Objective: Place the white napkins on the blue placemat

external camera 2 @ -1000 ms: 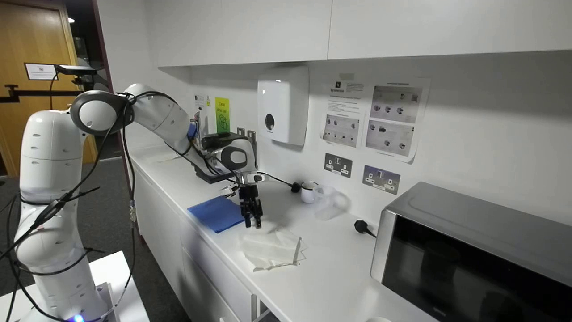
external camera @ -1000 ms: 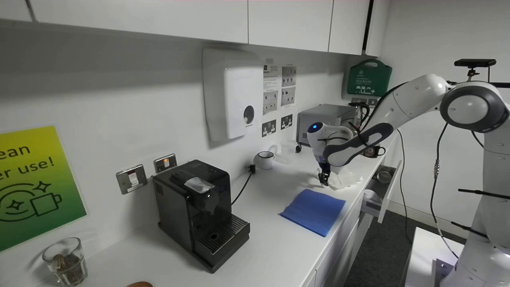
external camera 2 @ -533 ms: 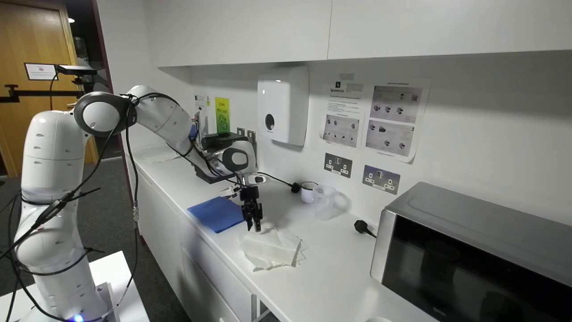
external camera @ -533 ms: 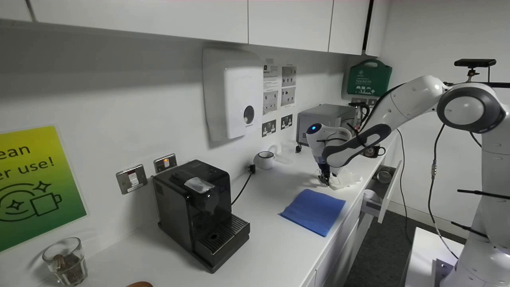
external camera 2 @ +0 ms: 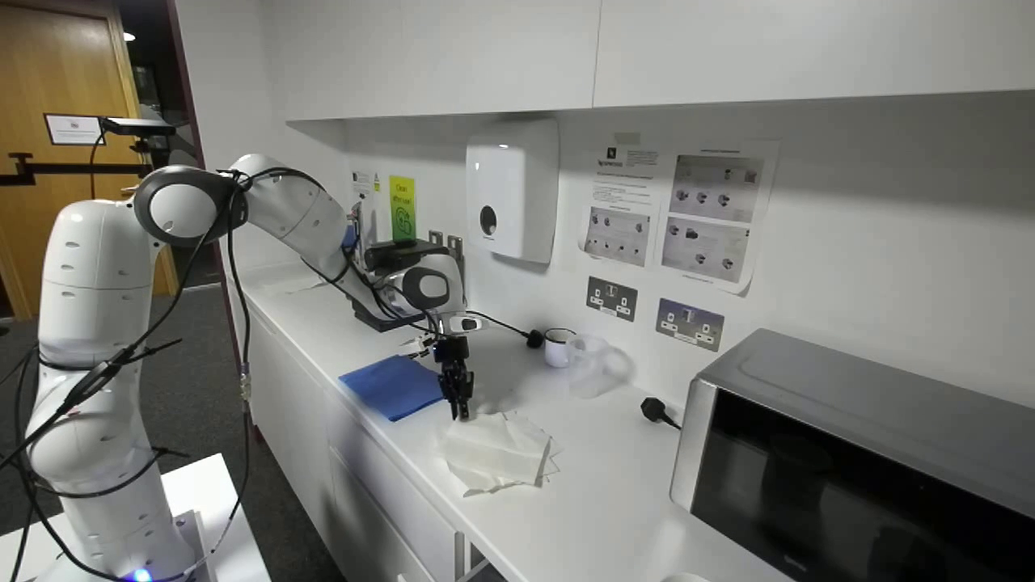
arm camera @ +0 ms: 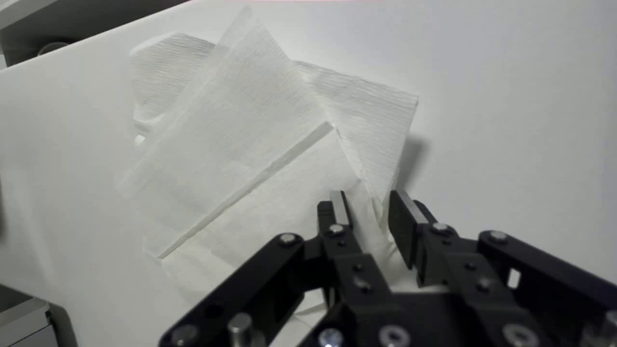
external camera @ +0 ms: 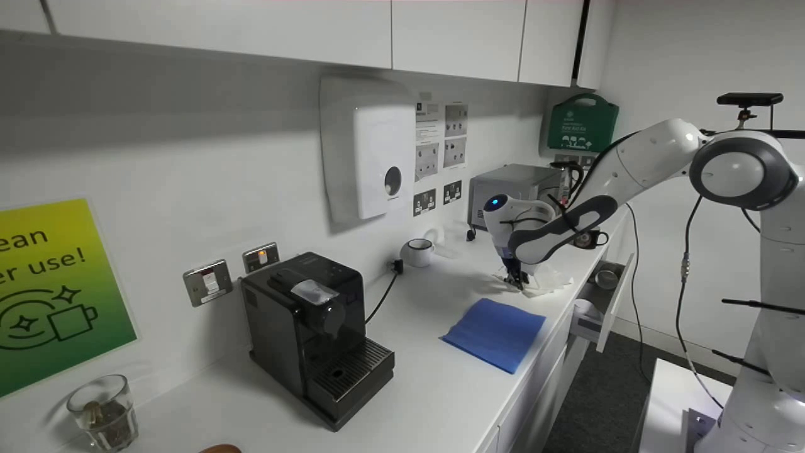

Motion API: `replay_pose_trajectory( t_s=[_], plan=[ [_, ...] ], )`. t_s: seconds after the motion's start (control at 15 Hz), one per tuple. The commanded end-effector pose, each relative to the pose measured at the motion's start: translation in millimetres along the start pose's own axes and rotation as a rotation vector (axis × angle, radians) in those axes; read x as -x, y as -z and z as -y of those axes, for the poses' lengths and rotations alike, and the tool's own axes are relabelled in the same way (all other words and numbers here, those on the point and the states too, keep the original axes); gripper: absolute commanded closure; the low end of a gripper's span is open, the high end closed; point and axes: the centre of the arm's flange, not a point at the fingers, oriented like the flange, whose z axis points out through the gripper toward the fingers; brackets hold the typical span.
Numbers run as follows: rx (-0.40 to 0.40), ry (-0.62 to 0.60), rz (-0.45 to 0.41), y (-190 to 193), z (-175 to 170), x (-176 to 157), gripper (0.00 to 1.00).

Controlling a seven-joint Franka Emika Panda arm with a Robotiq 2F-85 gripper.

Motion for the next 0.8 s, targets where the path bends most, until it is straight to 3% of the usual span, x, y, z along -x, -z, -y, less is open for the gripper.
replay_pose_trajectory(
  t_s=[0.0,0.2,0.33,0.47,0.53,0.73],
  plan=[
    [0.015,0.018,0.007,2.5,-6.9,-8.4,0.59],
    [0.017,0.021,0.011,4.2,-6.4,-7.7,0.57],
    [0.012,0.023,0.007,6.4,-7.0,-6.2,0.49],
    [0.011,0.022,-0.005,9.8,-7.9,-3.4,0.24],
    [0.014,0.021,-0.009,11.5,-8.1,-2.4,0.22],
    [0.014,0.022,-0.01,14.3,-8.0,-1.7,0.01]
  ],
)
